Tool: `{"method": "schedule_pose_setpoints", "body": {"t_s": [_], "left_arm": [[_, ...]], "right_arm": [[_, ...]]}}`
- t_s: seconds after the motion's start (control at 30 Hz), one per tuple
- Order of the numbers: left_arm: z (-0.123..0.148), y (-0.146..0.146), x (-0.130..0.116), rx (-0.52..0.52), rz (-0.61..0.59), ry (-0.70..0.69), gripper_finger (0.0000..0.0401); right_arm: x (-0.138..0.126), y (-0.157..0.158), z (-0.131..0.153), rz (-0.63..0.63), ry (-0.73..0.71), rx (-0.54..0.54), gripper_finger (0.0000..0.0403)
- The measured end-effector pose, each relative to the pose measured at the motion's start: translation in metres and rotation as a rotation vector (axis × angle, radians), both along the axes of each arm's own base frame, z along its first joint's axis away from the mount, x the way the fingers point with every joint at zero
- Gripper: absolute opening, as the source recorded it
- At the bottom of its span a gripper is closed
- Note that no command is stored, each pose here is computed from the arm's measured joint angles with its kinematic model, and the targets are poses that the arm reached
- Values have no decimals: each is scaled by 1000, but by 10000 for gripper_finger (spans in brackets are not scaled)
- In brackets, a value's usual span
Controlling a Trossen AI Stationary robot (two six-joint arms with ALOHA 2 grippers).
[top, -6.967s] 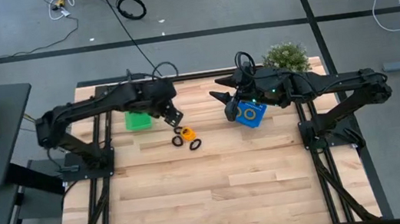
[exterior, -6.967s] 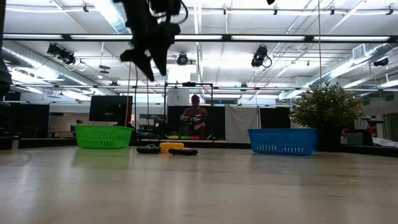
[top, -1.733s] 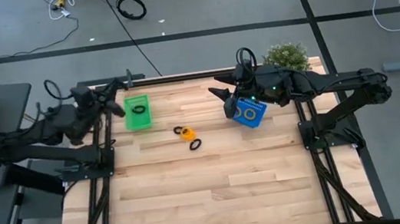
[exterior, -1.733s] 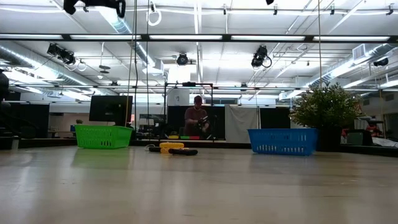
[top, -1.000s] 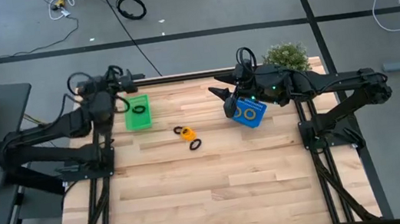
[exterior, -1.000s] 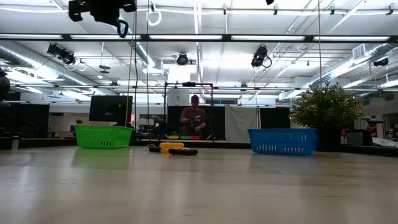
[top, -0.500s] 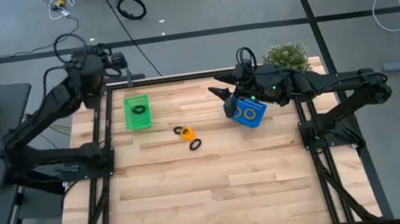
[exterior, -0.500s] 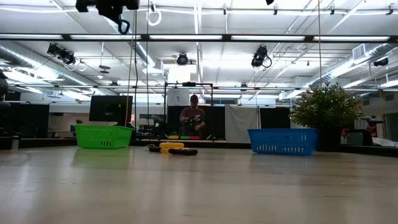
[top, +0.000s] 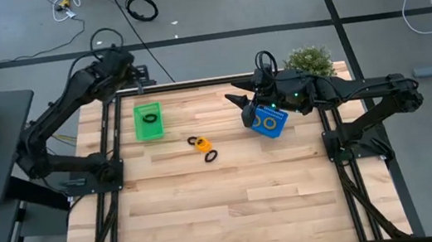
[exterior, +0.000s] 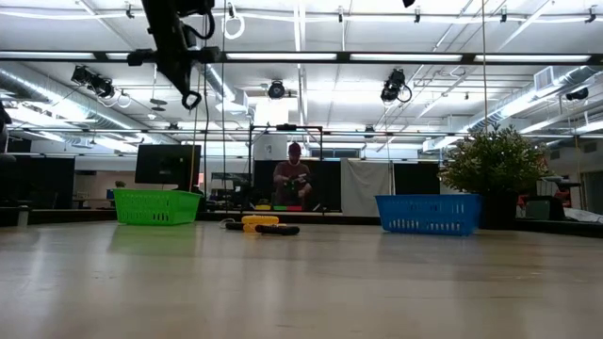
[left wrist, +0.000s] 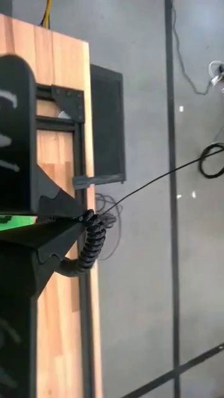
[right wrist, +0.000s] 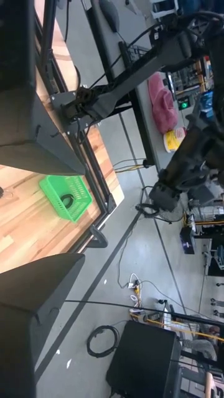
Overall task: Sort spring keychains
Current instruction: Put the black spring keychain into the green bin
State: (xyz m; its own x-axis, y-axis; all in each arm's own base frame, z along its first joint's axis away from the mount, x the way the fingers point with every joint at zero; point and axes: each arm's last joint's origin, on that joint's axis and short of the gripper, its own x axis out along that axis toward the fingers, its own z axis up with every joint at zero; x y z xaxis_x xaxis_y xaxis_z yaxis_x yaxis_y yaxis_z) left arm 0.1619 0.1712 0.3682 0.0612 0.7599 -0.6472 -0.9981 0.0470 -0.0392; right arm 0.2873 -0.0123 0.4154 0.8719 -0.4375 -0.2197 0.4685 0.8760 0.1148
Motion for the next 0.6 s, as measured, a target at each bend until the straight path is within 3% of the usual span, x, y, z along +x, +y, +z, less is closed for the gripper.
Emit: {"method": "schedule_pose_setpoints", "body": {"t_s": [0.1,0.4,0.6], "left_arm": [[-7,5,5,-47,-27,20,9],[-47,15,14,-345,-70,200,10],[-82,13,21,-445,-102,230,11]], "right_arm": [[0,0,0,-1,-4,7,217],[0,0,0,-3,-8,16,217],[0,0,0,-2,-8,16,217]]}}
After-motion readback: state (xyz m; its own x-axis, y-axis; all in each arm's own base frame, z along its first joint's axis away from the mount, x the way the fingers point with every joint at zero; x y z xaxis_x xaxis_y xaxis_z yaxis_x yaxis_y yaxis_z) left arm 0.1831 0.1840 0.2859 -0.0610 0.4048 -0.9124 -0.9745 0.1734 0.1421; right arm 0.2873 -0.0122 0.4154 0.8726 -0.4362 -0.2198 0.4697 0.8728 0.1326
